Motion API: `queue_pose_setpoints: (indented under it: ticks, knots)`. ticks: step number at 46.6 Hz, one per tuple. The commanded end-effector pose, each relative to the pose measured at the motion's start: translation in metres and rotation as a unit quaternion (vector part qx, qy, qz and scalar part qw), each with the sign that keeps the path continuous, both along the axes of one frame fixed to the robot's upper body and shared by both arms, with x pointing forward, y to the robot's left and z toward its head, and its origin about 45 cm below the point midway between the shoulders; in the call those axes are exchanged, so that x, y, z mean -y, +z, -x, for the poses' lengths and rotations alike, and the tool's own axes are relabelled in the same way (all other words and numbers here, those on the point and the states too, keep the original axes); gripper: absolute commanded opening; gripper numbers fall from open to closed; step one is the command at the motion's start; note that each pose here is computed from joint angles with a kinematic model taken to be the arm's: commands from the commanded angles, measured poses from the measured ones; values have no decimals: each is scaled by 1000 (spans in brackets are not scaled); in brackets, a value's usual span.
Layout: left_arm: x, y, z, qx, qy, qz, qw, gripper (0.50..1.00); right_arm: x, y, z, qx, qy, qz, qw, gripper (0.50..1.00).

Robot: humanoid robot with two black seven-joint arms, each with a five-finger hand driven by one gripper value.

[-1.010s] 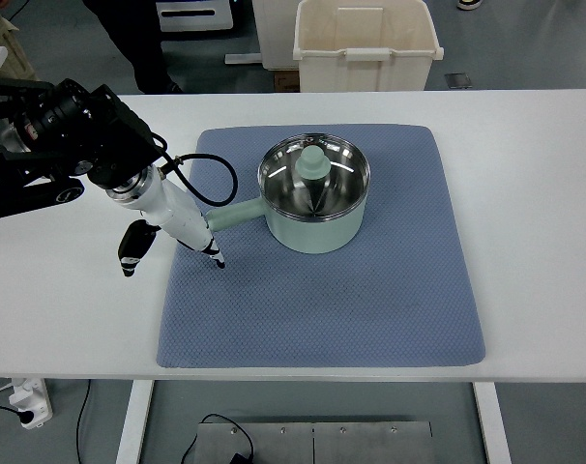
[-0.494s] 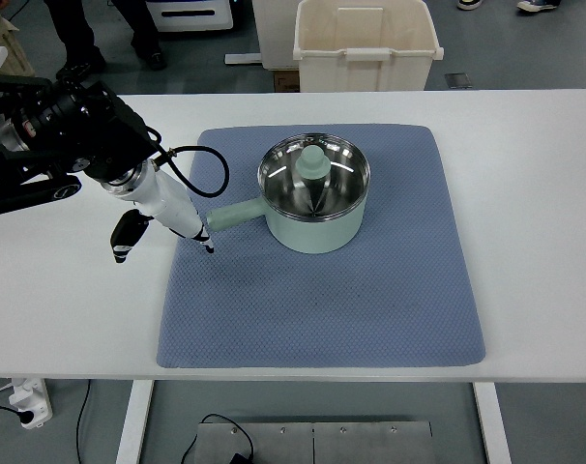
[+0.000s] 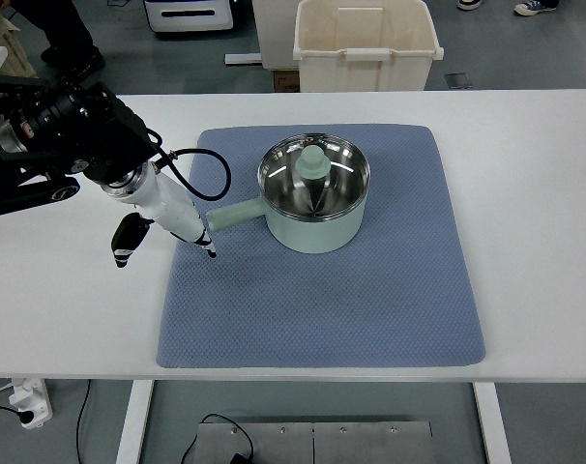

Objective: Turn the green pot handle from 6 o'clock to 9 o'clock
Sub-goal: 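Keep pushing the handle with the left hand until it points sideways, then lift the left hand up and away from the saucepan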

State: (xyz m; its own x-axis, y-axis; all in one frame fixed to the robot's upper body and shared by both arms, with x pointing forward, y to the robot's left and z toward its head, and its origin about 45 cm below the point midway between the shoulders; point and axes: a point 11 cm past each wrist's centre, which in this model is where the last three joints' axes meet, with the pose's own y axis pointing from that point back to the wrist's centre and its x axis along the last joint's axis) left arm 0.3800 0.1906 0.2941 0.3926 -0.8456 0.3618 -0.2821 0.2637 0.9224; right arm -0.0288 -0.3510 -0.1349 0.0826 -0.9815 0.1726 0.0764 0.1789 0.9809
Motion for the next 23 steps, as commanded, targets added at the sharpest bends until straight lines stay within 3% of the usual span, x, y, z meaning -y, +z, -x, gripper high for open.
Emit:
queue_pose_setpoints:
  ticks: [1, 12, 23]
  knots:
    - [2, 0, 3, -2, -5, 1, 1000, 1000, 0, 0, 0, 0, 0, 0, 1000, 1000]
    - [10, 4, 14, -8, -24, 9, 1000, 1000, 0, 0, 0, 0, 0, 0, 1000, 1000]
    - [26, 33, 16, -1, -40, 52, 998, 1000, 0, 0, 0, 0, 0, 0, 1000, 1000]
